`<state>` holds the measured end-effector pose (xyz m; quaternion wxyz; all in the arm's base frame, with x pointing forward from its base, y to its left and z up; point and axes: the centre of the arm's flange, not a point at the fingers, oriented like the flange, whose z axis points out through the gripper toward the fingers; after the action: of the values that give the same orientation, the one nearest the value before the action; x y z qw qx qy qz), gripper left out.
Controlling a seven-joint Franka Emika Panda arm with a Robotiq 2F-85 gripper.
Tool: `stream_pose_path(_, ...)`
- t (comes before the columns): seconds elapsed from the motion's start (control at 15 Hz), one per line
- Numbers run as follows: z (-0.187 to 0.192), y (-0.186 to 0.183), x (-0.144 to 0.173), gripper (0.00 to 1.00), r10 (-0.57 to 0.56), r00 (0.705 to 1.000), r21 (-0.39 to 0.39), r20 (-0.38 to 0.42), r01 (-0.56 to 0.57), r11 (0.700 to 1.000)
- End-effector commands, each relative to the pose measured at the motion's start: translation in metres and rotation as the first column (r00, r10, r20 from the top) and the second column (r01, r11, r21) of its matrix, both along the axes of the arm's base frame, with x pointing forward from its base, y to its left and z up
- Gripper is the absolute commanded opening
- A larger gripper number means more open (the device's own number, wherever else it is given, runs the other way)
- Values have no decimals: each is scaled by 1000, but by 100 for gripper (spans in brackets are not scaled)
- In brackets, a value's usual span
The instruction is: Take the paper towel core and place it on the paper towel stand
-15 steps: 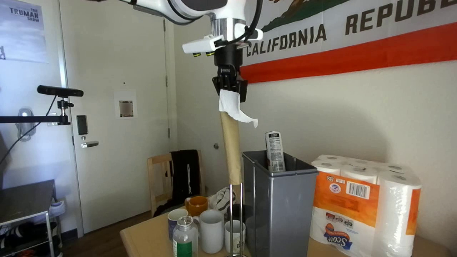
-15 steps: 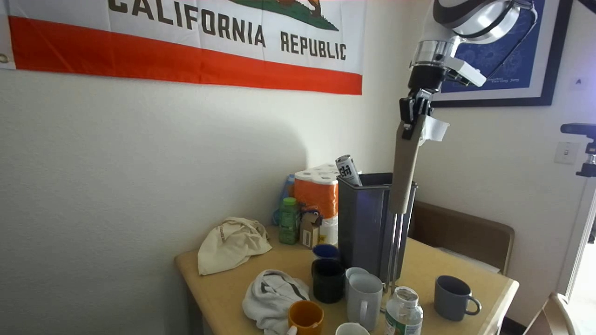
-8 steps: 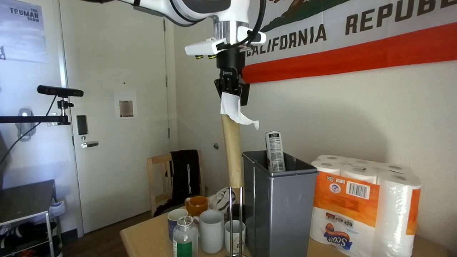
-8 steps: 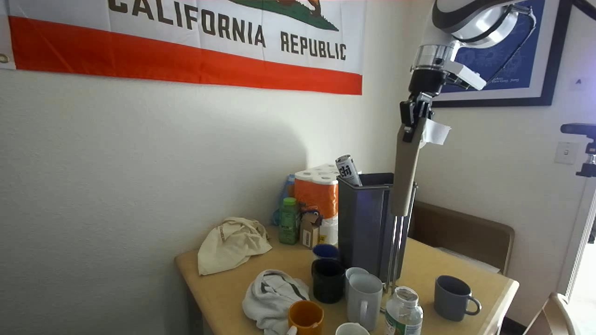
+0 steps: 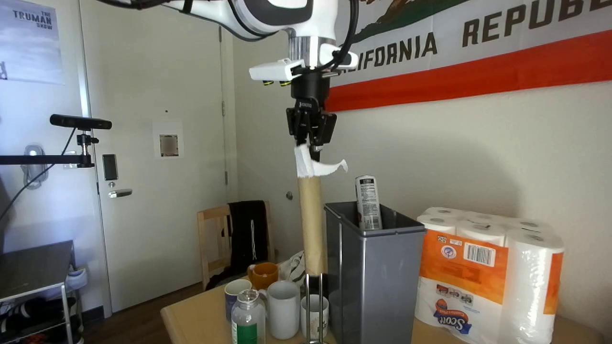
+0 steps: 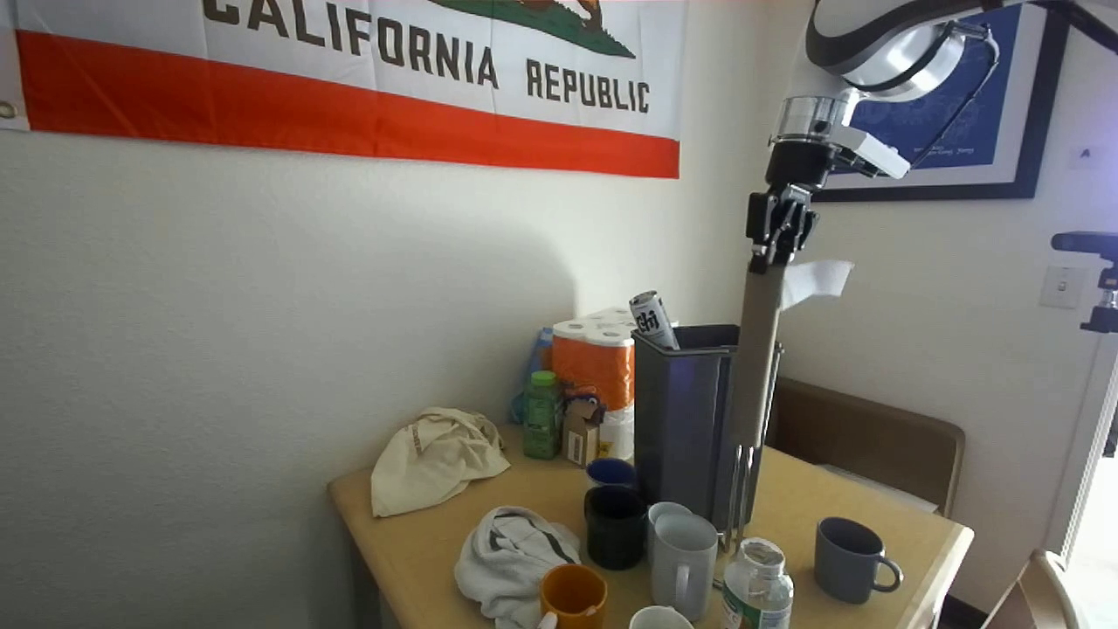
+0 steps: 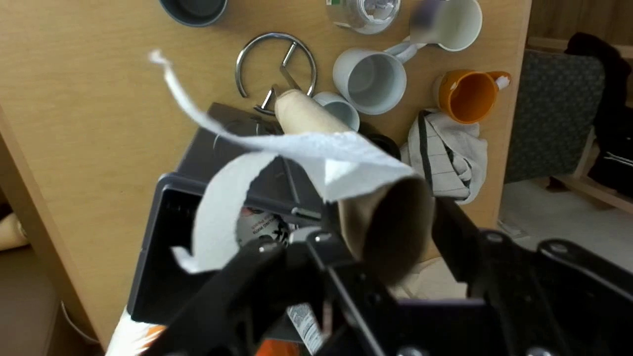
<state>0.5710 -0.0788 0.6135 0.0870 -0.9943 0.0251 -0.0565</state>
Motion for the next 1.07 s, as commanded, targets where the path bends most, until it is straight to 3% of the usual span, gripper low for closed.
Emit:
stream_pose_path(0.0,-1,-2,-5,83,16,1000,26,-13,-16,1000)
stream_pose_path(0.13,0,-1,-5,98,16,1000,23,-15,-15,1000)
stream_pose_path(0.2,1,-1,-5,100,16,1000,21,-15,-16,1000)
stream_pose_path(1.0,5,0,-9,100,12,999,16,-33,-11,1000)
